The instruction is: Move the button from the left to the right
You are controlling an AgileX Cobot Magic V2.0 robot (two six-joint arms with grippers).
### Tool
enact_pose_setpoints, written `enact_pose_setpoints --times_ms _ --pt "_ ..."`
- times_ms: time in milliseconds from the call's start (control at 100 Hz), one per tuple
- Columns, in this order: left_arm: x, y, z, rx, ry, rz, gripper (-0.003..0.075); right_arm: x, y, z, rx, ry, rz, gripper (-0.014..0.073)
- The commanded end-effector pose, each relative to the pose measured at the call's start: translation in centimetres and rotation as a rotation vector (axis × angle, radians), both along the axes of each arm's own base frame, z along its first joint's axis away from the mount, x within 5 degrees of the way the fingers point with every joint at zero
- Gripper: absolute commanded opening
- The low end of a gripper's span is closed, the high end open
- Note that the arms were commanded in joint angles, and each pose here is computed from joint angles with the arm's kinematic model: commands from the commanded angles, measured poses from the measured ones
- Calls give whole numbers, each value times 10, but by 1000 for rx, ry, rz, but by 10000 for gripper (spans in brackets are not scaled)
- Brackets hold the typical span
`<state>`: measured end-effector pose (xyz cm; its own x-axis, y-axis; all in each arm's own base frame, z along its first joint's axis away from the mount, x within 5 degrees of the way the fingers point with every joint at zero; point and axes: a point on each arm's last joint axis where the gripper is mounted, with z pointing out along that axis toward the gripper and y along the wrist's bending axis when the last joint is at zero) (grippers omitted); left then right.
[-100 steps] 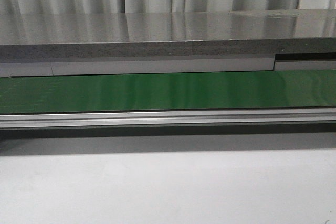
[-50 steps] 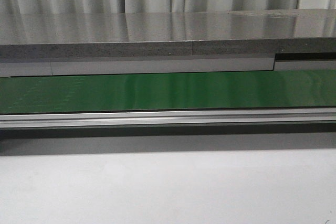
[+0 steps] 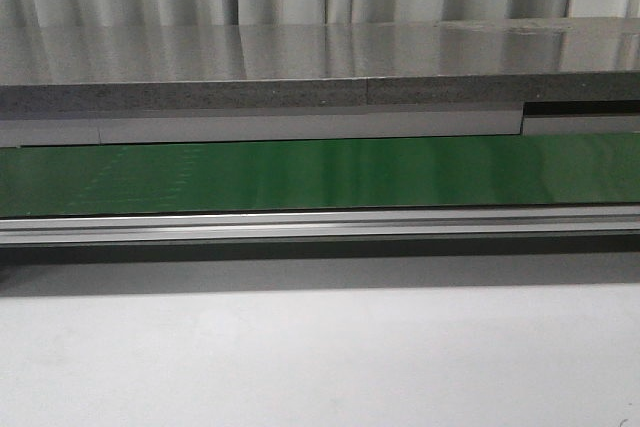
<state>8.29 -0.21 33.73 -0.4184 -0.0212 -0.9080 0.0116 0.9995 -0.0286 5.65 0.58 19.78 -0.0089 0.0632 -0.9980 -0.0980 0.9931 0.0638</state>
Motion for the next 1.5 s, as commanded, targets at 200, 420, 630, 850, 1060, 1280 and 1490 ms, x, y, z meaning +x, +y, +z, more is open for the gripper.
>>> enact_pose_setpoints --times_ms 200,420,630,850,1060,1280,1490 --pt "33 -4 15 -32 54 -11 -21 -3 -1 15 4 -120 -10 -68" --pt "43 -4 10 -31 98 -10 -20 -3 -1 15 4 -120 -10 -68" --pt "44 -4 5 -28 155 -10 165 -3 -1 15 4 -120 -10 -68" --pt "44 -4 4 -19 162 -8 675 -3 -1 15 4 -120 -10 -68" --pt "46 -6 7 -50 127 -14 680 -3 -1 15 4 -120 -10 -68" --pt "55 1 9 -14 171 27 650 -3 -1 15 4 -120 -10 -68" --pt "91 24 24 27 235 153 650 -3 -1 15 4 -120 -10 -68"
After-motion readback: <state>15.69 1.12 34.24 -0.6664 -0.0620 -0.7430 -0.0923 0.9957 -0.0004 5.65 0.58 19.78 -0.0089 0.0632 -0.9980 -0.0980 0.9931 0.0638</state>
